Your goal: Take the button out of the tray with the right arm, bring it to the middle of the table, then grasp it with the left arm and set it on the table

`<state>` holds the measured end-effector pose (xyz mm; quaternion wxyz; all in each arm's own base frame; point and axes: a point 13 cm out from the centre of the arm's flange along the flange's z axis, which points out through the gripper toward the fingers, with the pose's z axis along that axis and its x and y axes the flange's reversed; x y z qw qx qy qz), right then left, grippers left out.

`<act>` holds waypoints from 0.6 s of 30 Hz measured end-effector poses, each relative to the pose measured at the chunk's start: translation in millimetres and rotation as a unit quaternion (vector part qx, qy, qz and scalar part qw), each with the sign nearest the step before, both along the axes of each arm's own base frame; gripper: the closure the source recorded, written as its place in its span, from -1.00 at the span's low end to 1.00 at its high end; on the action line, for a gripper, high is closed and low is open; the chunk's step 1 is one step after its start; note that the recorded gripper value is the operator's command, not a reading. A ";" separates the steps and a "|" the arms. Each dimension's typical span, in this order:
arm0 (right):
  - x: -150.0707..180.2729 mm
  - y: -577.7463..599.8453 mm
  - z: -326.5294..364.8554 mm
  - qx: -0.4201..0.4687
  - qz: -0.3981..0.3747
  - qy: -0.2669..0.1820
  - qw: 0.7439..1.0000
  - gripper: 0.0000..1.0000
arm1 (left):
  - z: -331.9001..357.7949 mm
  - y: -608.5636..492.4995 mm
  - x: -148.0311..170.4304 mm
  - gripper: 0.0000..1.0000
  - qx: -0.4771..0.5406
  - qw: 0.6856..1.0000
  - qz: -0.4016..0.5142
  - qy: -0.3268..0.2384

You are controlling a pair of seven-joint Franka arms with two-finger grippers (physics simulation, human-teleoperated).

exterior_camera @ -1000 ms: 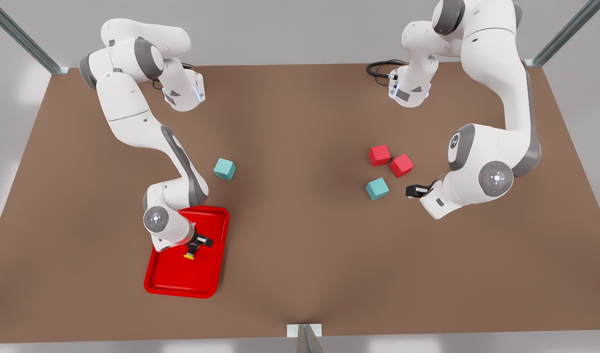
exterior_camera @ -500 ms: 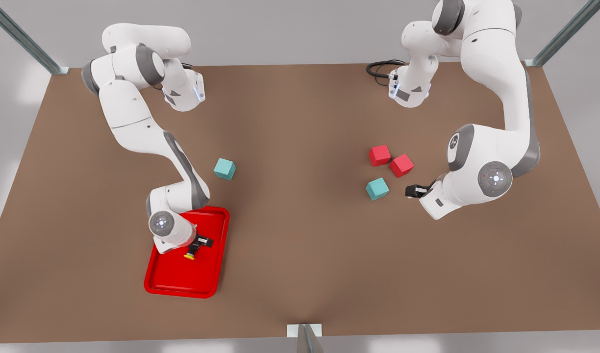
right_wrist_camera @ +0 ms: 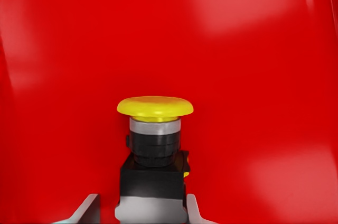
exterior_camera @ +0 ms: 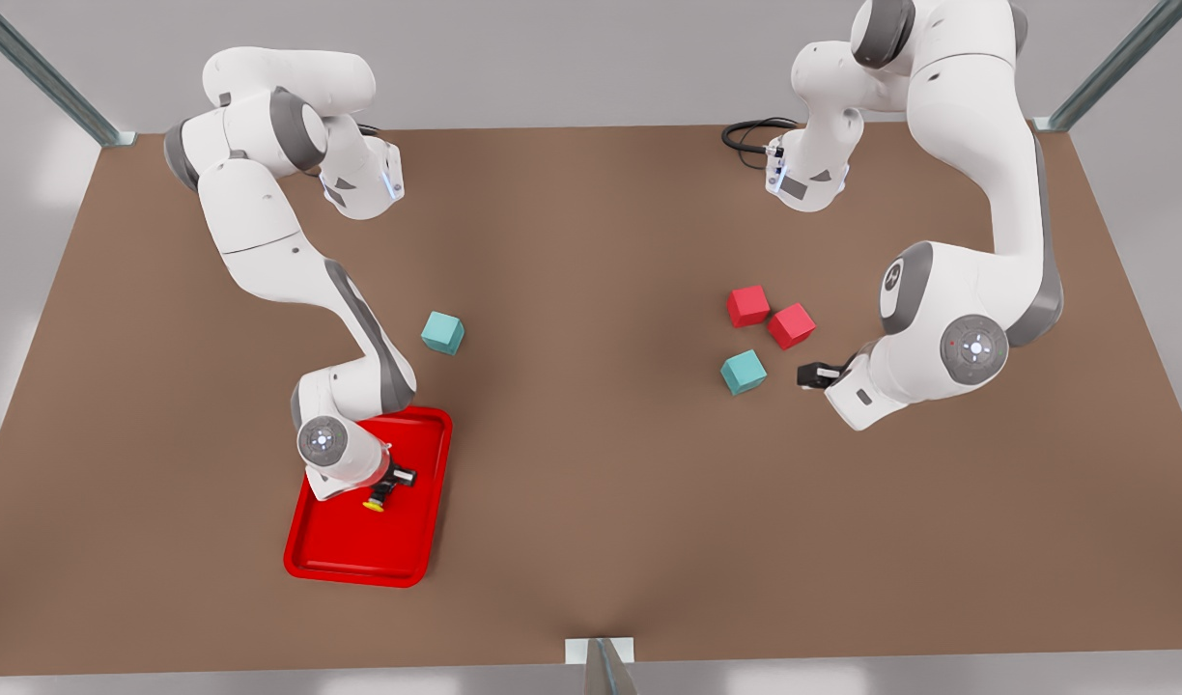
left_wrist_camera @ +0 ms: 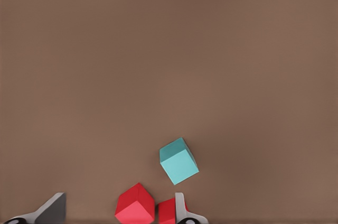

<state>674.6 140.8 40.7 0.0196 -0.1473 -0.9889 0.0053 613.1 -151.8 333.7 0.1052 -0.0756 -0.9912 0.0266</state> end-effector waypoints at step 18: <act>3.7 2.2 10.1 0.006 -0.002 -0.005 1.000 0.06 | 4.0 -8.4 -2.3 -1.00 0.002 1.000 0.002 -0.003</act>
